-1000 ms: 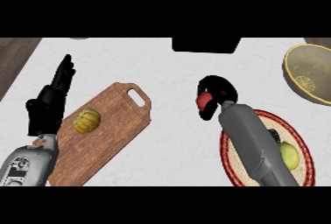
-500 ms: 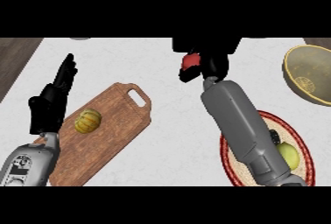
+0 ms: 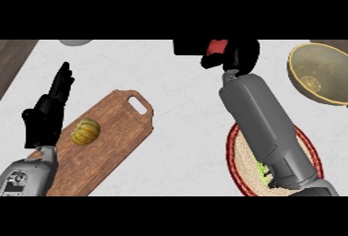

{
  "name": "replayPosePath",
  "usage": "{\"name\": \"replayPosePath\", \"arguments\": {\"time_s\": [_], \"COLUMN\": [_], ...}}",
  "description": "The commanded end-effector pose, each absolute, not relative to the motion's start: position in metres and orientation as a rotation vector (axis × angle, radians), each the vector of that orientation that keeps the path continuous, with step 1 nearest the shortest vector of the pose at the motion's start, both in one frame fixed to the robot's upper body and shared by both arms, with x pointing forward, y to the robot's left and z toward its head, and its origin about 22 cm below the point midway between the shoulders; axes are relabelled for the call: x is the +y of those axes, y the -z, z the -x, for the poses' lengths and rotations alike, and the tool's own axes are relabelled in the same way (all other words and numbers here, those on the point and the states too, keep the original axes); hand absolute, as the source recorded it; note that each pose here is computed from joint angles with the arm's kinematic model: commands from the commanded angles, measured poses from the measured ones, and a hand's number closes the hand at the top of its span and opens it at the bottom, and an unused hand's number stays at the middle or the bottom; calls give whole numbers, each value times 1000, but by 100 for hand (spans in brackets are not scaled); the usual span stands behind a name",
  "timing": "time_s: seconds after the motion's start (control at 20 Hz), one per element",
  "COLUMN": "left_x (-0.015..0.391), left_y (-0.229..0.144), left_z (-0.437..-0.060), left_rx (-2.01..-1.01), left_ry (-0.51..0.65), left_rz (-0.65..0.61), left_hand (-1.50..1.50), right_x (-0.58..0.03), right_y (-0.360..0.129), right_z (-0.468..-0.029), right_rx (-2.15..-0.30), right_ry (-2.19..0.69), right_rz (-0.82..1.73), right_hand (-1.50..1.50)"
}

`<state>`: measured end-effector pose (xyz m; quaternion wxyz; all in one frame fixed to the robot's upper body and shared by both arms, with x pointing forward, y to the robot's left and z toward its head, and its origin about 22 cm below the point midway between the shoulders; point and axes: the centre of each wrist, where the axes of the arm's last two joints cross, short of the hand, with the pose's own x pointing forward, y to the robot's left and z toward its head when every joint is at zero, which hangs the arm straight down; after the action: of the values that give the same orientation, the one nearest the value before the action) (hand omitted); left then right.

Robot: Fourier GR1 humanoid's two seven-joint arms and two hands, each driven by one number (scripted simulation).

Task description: Pick the bell pepper from the placemat and place it in the bowl

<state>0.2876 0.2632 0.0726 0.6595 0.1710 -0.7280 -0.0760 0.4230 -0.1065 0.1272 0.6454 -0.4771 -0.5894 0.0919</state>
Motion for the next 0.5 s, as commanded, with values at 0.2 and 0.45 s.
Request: {"name": "replayPosePath", "arguments": {"time_s": [0.2, 0.45], "left_x": [264, 265], "left_y": [-81, -75], "left_z": [-292, -298], "left_rx": [-1640, -1661], "left_ry": [163, 169], "left_rz": [-392, -397], "left_hand": [0, 0], "right_x": [-200, -265], "right_y": [-114, -105], "right_z": [-428, -427], "right_rx": [-1354, -1353], "right_ry": [12, 66], "right_rz": [1188, 1286], "right_hand": [150, 150]}}
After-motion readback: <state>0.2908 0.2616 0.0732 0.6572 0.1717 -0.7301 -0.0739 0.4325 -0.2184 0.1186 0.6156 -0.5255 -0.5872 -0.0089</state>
